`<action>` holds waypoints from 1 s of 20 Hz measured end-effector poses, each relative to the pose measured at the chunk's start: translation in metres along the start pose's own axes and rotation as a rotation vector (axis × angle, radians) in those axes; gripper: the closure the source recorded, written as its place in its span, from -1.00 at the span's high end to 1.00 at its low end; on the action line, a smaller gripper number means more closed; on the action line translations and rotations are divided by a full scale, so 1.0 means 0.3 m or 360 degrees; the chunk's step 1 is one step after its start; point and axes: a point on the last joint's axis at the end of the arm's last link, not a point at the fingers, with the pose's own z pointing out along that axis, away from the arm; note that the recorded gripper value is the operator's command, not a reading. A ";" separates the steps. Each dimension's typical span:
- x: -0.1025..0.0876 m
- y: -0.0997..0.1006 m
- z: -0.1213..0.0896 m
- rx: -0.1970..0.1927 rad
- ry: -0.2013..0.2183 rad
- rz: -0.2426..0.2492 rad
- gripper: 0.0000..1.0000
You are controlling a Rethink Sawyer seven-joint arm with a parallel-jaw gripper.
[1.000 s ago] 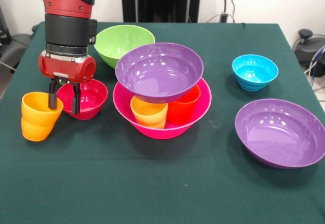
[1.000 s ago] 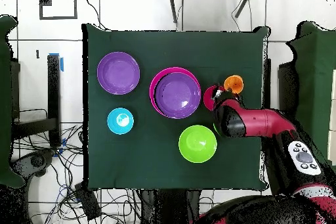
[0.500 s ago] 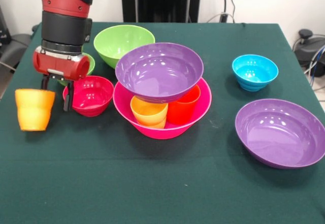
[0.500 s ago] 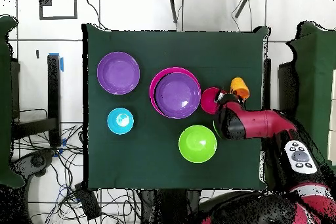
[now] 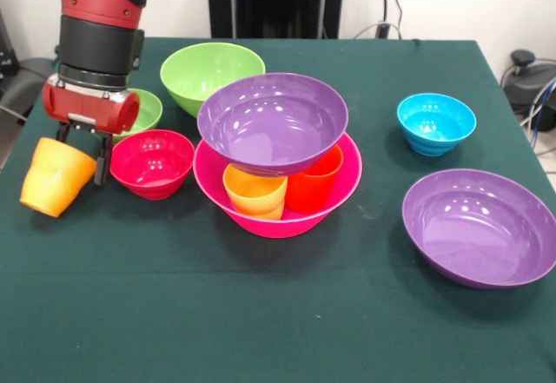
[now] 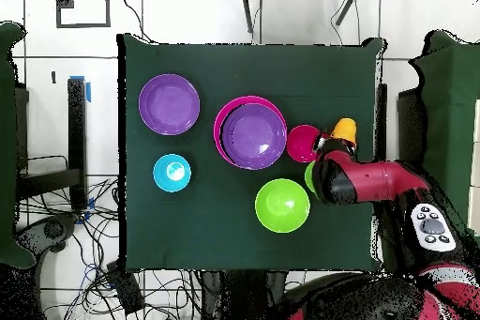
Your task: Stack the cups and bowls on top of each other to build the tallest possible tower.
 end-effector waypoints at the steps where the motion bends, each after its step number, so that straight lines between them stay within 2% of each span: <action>1: 0.002 -0.006 0.002 -0.0001 0.0000 -0.0001 1.00; 8: 0.019 -0.038 0.017 0.0005 -0.0013 -0.0033 1.00; 14: 0.005 -0.034 0.029 -0.0012 -0.0079 -0.0051 1.00; 19: -0.002 -0.018 0.030 -0.0010 -0.0152 -0.0125 1.00; 20: -0.003 -0.010 0.026 -0.0003 -0.0171 -0.0155 -1.00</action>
